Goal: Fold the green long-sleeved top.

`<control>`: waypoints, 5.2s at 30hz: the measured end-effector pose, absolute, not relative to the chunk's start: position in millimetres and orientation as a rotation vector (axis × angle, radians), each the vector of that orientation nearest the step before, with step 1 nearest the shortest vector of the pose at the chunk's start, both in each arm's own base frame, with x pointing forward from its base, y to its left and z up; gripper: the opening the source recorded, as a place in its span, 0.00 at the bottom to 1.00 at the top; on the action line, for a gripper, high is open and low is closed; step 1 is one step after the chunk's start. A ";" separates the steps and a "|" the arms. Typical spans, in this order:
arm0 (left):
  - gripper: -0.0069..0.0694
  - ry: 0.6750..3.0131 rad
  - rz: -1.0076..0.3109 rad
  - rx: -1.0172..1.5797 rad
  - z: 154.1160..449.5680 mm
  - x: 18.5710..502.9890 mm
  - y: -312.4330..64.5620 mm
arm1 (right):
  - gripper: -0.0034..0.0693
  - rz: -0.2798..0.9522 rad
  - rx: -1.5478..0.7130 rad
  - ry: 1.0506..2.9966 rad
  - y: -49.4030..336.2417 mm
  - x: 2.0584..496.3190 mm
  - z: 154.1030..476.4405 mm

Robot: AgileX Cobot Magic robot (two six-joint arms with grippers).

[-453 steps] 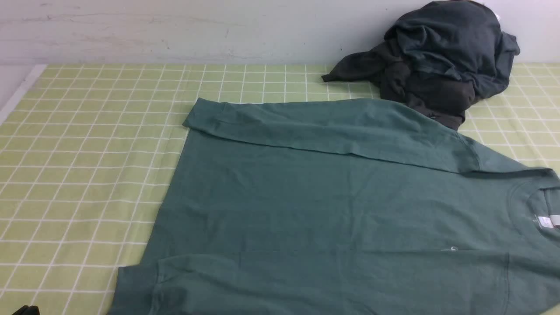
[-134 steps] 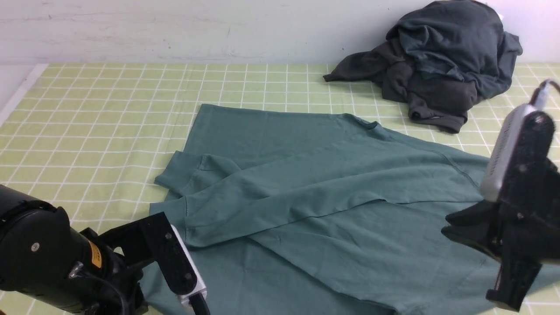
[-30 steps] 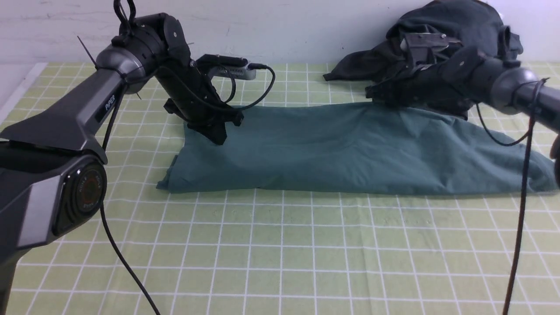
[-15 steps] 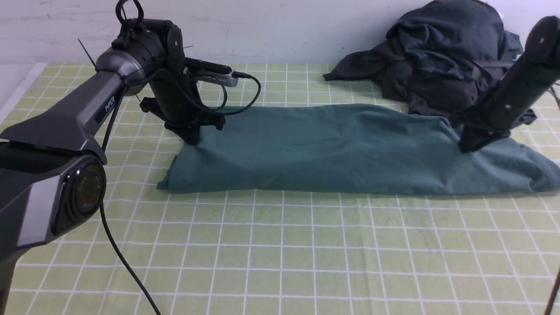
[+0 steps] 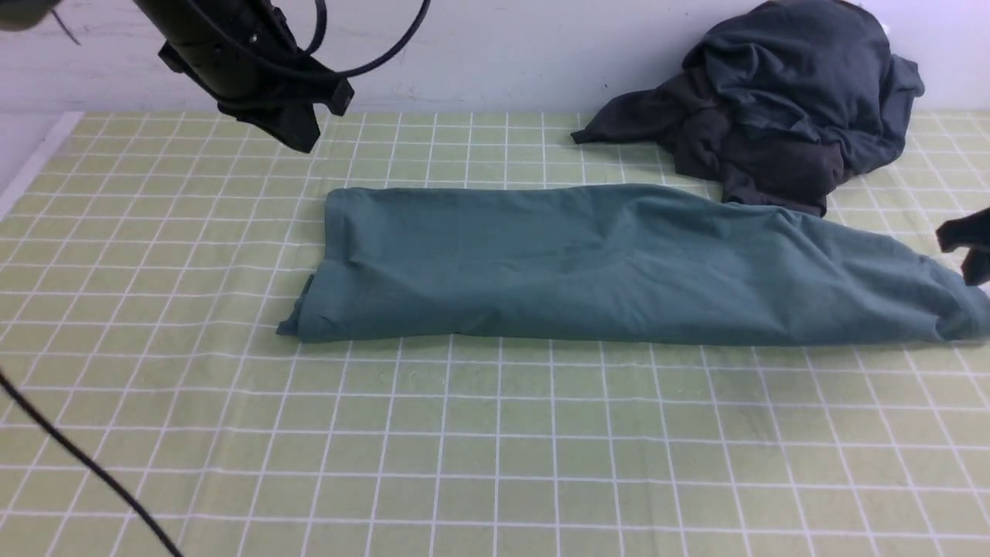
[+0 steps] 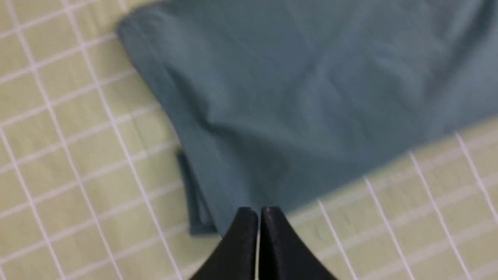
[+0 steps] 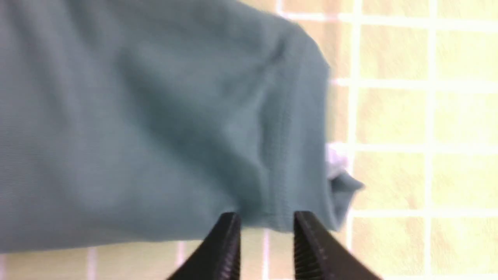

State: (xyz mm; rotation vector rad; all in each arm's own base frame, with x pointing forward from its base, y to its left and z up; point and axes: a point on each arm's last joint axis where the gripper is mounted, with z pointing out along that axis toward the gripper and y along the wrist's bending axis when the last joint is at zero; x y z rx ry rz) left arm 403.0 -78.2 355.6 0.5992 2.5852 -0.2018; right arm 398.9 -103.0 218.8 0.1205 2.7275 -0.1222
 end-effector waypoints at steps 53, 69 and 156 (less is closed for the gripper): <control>0.09 2.257 -0.168 0.341 261.1 118.9 -29.3 | 0.09 0.544 -0.598 2.093 294.5 410.9 241.3; 0.09 2.249 -0.180 0.330 261.8 119.3 -29.9 | 0.42 0.547 -0.783 2.176 315.3 424.6 250.7; 0.09 2.206 -0.163 0.434 263.2 119.9 -32.2 | 0.07 0.077 0.178 1.649 -3.0 56.2 190.8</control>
